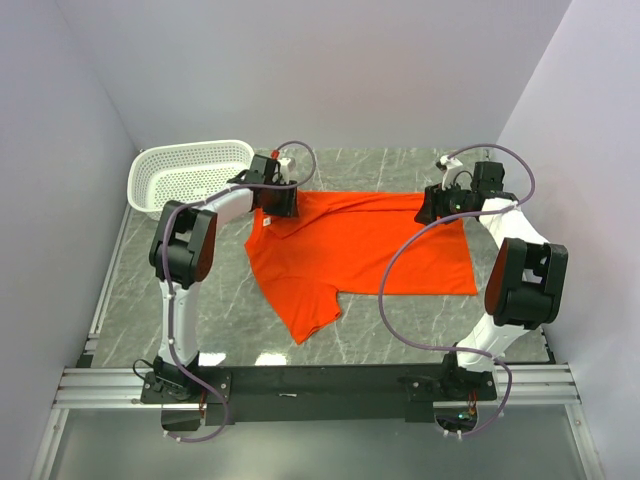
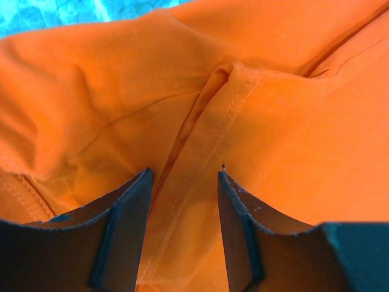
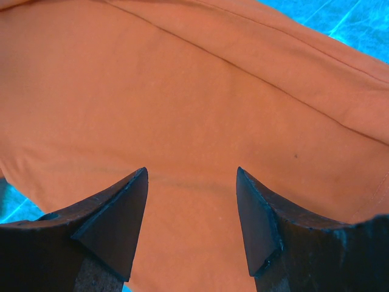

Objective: Fold and stack the t-shirts
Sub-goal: Fold the tshirt

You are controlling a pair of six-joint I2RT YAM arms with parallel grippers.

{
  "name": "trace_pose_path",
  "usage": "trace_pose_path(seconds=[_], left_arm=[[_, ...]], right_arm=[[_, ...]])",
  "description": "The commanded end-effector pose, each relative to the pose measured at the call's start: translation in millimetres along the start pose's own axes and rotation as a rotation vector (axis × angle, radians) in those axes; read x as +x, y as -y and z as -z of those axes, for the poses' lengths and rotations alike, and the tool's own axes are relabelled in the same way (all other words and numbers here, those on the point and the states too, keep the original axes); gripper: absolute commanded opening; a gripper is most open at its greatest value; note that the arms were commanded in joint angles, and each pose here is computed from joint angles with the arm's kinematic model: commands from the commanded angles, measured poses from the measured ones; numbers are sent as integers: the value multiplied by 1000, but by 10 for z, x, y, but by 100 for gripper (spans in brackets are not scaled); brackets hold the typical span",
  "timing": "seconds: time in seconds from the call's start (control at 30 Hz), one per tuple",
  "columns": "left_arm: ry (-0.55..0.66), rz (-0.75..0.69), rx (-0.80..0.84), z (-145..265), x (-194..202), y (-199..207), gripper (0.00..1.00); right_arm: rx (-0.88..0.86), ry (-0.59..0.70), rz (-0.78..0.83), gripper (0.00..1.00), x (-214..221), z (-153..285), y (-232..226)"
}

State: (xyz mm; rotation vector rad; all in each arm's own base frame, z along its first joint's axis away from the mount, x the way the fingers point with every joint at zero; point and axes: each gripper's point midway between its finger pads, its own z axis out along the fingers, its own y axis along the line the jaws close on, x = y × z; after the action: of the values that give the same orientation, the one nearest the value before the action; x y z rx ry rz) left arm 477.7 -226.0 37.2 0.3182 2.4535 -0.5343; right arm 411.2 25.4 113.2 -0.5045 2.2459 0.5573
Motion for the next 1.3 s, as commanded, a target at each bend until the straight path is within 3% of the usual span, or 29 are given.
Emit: trace_pose_path(seconds=[0.0,0.93,1.27], left_arm=[[-9,-36,19,-30,-45,43,53],[22,-115,-14,261,-16,105,46],[38,-152,-63,315,-49,115,23]], right_arm=[[-1,33,14,67,-82,69,-39],[-3,45,-7,67,-94,95,-9],[-6,47,-17,67,-90,102,0]])
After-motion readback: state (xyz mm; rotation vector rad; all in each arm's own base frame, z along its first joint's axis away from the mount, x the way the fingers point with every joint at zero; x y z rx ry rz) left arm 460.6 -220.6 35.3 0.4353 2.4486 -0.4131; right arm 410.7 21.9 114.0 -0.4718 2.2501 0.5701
